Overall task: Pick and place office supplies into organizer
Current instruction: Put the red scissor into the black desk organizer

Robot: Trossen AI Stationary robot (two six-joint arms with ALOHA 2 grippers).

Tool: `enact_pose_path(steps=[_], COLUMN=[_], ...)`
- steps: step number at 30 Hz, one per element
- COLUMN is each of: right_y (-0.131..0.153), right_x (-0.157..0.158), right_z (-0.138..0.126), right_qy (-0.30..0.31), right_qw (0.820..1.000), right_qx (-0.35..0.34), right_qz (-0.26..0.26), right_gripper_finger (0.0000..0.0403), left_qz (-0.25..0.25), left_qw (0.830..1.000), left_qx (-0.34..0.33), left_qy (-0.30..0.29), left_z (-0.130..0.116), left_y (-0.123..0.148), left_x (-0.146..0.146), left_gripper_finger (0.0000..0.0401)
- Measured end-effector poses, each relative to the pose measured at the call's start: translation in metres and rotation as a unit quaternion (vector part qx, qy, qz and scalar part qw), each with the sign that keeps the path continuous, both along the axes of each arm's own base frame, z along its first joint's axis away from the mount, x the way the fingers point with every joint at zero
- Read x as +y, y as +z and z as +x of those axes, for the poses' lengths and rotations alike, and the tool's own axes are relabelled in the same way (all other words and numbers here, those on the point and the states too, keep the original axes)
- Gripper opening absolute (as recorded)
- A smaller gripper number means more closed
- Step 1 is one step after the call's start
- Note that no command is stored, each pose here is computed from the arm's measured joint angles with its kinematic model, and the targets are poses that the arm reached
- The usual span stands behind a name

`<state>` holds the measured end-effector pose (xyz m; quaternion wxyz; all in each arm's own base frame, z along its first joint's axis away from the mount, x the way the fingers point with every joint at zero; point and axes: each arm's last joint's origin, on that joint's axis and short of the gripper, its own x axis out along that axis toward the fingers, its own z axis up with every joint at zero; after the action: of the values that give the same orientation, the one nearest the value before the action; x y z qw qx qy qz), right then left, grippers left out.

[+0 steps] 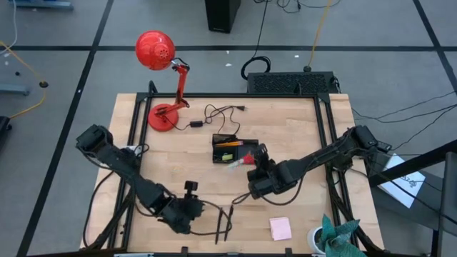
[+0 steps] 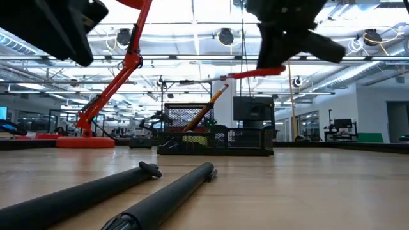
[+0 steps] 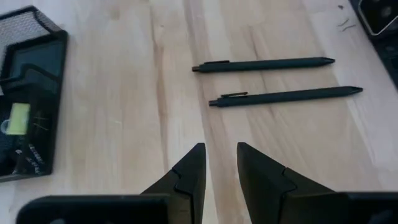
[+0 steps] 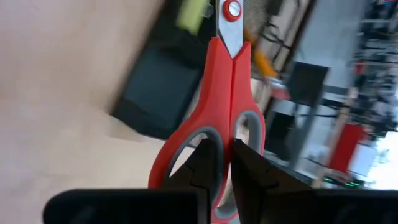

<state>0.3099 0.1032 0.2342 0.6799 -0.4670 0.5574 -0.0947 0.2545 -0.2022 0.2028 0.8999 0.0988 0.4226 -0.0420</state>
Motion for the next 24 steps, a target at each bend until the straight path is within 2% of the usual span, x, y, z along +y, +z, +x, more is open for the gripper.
enact_pose_path(steps=[7,11,20,24], right_y=[0.018,0.028,0.033,0.038], right_x=[-0.017,-0.031,-0.076,-0.087], right_z=[0.014,0.023,0.038,0.049], right_qy=[0.021,0.034,0.071,0.089], right_qw=[0.995,0.992,0.960,0.947], right_qx=[0.005,0.026,0.146,0.164], right_qz=[-0.100,-0.121,-0.226,-0.261], right_gripper_finger=[0.0023,0.0023,0.0023,0.0023], left_qz=[0.003,-0.007,-0.023,-0.023], left_qw=[1.000,1.000,0.998,0.998], left_qx=[-0.015,-0.018,-0.027,-0.034], left_qy=[0.010,0.022,0.045,0.048], left_z=[-0.012,-0.015,-0.019,-0.022], left_y=[0.000,0.000,0.001,0.001], left_x=[-0.013,-0.015,-0.020,-0.023], left_gripper_finger=[0.0097,0.0097,0.0097,0.0097])
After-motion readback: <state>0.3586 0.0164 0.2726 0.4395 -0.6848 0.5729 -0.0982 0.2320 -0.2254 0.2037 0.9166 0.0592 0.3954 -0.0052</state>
